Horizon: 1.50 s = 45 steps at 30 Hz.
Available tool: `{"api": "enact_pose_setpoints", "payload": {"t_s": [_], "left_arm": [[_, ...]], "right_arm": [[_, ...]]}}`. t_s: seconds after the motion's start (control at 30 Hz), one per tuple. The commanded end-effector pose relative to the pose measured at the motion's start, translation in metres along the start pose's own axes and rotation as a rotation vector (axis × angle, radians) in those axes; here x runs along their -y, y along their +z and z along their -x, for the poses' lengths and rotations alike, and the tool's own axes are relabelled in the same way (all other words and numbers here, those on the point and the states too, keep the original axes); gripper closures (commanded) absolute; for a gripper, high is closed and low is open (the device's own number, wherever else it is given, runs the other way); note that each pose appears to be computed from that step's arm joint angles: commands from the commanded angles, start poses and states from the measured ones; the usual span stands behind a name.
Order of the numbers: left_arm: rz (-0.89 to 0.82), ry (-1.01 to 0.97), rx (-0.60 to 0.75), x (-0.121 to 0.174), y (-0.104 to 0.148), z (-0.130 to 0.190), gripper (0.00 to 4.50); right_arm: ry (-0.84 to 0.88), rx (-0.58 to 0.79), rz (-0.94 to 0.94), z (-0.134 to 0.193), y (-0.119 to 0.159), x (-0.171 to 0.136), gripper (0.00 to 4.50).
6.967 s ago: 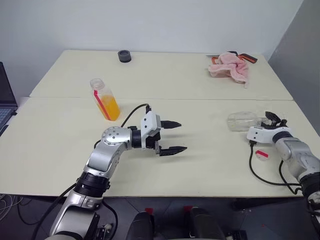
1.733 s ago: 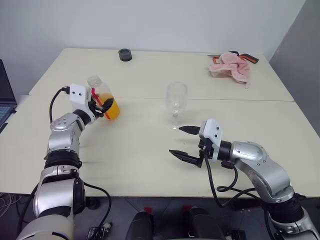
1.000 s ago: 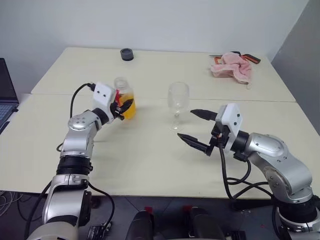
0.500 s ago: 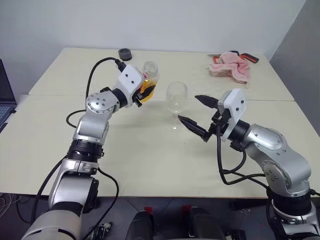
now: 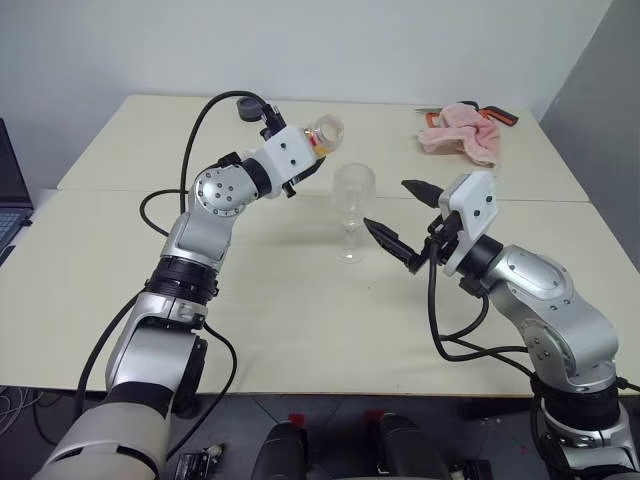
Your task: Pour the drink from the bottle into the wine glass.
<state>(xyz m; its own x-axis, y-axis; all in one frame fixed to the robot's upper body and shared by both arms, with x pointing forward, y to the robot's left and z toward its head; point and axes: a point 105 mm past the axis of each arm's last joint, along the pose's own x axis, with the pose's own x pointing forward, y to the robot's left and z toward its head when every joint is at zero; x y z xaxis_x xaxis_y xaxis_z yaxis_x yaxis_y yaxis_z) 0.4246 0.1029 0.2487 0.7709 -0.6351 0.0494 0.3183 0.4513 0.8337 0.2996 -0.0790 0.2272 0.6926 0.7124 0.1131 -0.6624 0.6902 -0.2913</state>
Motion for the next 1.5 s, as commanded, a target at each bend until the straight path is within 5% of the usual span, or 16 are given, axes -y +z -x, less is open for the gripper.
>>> {"api": "enact_pose_setpoints", "payload": {"t_s": [0.03,0.57,1.5], "left_arm": [[-0.128,0.055,0.081,-0.020,0.026,-0.004,2.74],[-0.393,0.070,0.101,-0.030,0.026,-0.005,2.74],[-0.575,0.078,0.130,-0.029,0.029,-0.010,2.74]], "right_arm": [[0.023,0.035,0.004,0.003,0.008,-0.003,0.00],[-0.027,0.021,-0.009,0.001,0.002,0.006,0.00],[-0.061,-0.014,-0.027,0.005,-0.005,0.012,0.00]]}}
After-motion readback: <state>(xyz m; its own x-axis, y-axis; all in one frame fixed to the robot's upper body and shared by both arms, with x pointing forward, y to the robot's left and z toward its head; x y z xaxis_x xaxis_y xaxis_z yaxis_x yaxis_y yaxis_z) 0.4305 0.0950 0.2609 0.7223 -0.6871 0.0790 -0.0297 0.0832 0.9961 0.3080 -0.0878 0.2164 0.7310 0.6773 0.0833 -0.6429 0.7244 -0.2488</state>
